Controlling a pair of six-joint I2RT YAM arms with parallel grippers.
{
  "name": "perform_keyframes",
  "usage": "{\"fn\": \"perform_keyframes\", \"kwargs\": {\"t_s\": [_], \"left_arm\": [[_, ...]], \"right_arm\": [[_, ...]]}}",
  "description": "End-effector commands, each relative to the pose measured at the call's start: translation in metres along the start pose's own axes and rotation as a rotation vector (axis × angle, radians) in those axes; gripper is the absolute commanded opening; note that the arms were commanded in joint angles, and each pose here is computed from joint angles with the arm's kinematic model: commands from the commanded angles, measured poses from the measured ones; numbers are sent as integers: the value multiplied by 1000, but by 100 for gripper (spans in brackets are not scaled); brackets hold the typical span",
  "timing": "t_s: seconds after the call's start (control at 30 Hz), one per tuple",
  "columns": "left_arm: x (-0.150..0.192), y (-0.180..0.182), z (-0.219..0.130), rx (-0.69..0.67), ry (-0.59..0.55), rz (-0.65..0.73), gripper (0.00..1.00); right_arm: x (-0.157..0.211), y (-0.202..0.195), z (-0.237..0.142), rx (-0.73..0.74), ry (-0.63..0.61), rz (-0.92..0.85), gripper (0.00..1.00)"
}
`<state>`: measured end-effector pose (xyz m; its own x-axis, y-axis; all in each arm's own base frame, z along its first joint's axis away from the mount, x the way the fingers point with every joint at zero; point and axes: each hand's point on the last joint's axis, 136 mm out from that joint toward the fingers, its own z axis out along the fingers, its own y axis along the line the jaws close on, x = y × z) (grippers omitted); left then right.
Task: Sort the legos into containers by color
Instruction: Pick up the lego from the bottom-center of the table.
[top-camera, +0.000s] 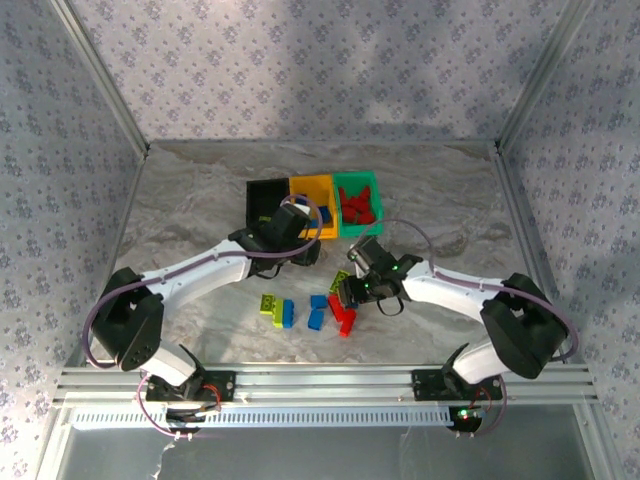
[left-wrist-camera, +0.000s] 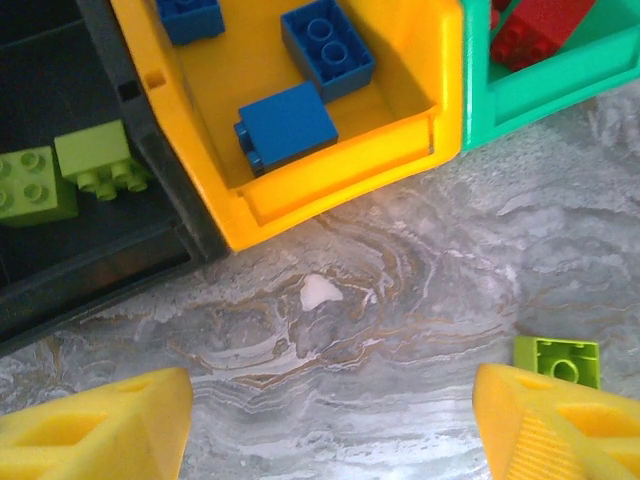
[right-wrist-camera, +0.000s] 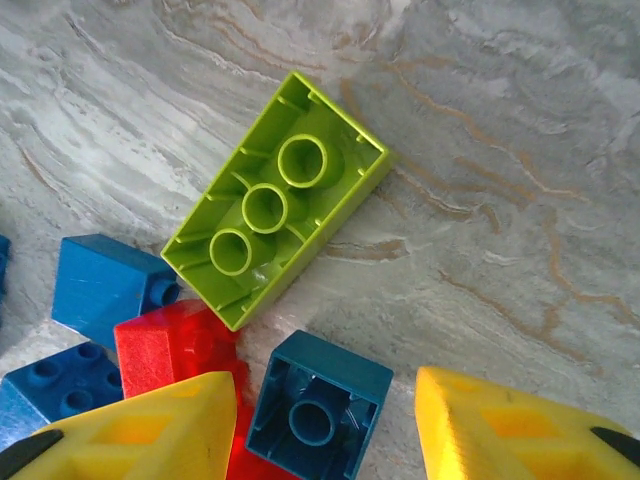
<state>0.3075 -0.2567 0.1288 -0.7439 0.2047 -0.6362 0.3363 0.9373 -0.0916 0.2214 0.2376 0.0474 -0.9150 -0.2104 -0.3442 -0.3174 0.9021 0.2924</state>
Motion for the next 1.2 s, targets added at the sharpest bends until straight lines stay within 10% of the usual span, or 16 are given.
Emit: {"fn": "perform_keyframes", "kwargs": {"t_s": [0.0, 1.17], "left_arm": [[-6, 4, -8, 1, -44, -40, 73], [15, 16, -9, -8, -28, -75, 73]], "right_arm": [[-4, 0, 0, 66, 5, -14, 52], [29, -10, 20, 247, 67, 9, 49]]}}
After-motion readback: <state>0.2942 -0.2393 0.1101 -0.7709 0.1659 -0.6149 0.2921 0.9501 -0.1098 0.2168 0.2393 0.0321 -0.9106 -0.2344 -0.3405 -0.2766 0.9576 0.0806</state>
